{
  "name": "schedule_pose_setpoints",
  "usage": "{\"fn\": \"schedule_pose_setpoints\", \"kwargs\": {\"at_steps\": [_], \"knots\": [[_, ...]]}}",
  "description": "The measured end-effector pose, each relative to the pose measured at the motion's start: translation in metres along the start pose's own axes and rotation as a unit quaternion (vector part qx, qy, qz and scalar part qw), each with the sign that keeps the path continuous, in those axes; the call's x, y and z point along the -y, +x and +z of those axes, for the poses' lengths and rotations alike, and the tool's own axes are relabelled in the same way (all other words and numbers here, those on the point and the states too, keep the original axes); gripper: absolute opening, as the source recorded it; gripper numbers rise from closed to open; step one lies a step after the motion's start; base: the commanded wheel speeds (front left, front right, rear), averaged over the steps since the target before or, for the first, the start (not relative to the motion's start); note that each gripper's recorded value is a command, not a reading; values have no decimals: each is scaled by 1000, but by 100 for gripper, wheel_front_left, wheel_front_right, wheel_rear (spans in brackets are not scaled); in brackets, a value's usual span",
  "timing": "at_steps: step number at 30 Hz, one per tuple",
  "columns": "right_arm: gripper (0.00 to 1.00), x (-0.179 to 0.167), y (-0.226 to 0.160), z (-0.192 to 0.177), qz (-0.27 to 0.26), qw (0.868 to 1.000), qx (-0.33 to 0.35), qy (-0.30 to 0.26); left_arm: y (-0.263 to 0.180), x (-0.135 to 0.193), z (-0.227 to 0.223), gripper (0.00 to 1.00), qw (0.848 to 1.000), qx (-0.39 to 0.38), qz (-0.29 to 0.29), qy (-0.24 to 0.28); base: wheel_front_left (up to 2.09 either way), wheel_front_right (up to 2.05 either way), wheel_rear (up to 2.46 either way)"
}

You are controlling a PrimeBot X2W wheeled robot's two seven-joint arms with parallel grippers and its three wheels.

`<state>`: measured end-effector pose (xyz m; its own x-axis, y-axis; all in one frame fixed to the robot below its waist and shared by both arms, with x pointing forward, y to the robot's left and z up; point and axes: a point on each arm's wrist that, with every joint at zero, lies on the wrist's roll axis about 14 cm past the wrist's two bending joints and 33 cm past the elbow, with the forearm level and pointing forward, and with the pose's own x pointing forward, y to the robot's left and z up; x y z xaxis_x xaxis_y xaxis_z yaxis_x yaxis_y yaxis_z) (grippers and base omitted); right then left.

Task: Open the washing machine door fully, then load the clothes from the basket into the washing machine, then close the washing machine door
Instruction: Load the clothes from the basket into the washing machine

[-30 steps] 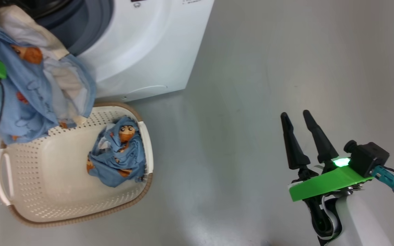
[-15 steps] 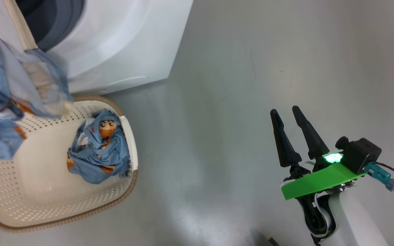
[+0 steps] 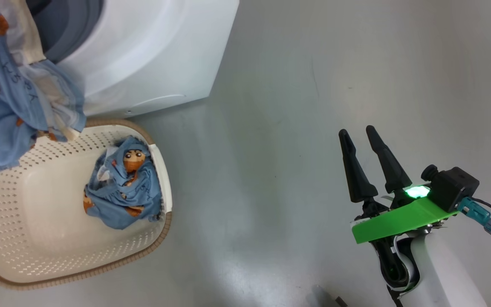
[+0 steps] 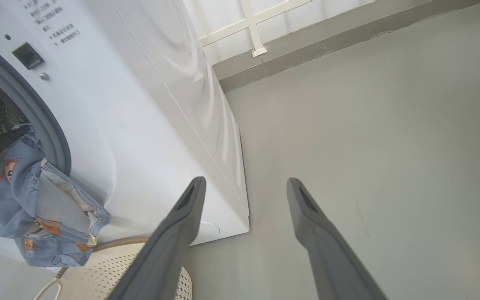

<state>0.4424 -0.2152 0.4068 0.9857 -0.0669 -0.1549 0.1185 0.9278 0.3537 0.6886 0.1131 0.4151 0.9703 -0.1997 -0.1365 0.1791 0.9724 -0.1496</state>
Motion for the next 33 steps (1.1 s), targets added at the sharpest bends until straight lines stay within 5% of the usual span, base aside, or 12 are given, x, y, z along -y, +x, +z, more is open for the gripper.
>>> {"fn": "schedule_pose_setpoints", "kwargs": {"at_steps": [15, 33], "knots": [[100, -8, 3, 9, 11, 1000, 14, 5, -9, 6, 24, 100, 1000, 20, -2, -20, 0, 0, 0], [100, -20, -6, 27, 30, 999, 34, -7, -104, 3, 11, 100, 997, 51, 14, -48, 0, 0, 0]]}}
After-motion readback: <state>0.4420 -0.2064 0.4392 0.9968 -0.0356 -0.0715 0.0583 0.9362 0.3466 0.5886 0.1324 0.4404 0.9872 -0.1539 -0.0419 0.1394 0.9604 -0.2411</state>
